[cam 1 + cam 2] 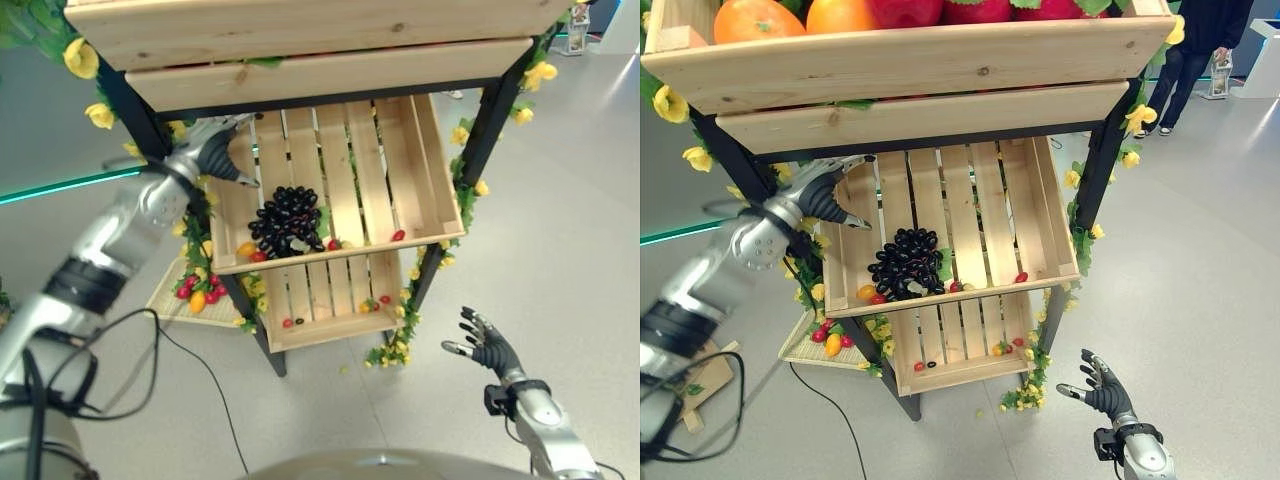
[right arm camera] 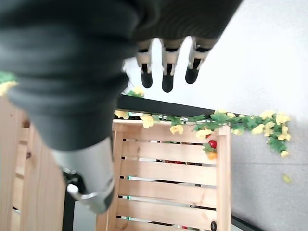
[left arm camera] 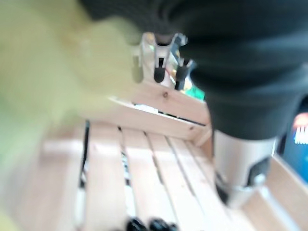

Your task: Pick up the fruits from the basket on one side to the basket on the other side

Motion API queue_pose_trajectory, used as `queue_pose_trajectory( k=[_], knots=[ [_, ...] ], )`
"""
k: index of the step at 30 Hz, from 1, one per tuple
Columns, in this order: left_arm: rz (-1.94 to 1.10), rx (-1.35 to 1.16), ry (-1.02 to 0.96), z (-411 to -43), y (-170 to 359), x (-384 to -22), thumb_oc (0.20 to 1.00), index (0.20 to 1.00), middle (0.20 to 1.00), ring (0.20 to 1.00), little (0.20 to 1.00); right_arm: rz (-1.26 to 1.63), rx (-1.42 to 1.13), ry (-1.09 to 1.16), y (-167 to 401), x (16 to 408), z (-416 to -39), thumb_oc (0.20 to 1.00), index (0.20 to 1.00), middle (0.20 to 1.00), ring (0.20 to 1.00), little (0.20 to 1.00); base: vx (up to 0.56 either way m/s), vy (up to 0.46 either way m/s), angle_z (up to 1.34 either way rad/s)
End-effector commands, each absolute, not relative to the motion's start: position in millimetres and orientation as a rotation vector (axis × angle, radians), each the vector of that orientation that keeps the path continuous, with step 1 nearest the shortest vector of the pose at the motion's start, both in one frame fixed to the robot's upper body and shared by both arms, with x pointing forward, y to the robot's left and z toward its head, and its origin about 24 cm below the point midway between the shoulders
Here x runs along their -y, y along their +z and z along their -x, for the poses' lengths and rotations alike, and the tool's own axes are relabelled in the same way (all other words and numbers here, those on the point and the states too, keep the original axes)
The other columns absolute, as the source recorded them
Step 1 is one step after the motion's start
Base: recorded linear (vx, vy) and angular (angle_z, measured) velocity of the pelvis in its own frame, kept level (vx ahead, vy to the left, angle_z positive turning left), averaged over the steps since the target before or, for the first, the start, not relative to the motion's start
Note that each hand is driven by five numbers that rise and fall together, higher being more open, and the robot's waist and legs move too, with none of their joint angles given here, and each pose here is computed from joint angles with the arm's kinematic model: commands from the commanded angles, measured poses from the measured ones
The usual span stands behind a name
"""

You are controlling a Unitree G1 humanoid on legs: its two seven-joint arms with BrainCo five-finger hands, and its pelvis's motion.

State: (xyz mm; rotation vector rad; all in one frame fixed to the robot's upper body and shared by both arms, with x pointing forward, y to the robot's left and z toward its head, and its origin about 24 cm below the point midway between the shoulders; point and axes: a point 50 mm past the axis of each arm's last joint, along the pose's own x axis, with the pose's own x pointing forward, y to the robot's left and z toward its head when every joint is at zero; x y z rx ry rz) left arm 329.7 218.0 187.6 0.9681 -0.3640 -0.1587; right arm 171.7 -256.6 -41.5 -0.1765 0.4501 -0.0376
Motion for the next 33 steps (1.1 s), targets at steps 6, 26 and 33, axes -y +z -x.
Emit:
queue_pose_trajectory(
  k=[6, 26, 33],
  knots=[
    [-0.441, 0.295, -0.098, -278.3, 144.4, -248.7, 1.0, 1.0, 1.0, 1.0, 1.0, 0.163, -0.318, -0.084, -21.0, 259.6, -182.1, 1.0, 1.0, 1.0, 1.0, 1.0, 0.0, 0.0, 0.0],
    [-0.009, 0.215, -0.039, -210.3, 89.3, -250.8, 1.0, 1.0, 1.0, 1.0, 1.0, 0.128, -0.276, -0.102, -17.2, 260.6, -177.6, 1.0, 1.0, 1.0, 1.0, 1.0, -0.02, -0.01, 0.09],
    [0.109, 0.16, 0.04, -193.0, 65.1, -258.1, 1.0, 1.0, 1.0, 1.0, 1.0, 0.123, -0.242, -0.116, -13.4, 261.1, -177.6, 1.0, 1.0, 1.0, 1.0, 1.0, -0.02, -0.019, 0.21]
  ],
)
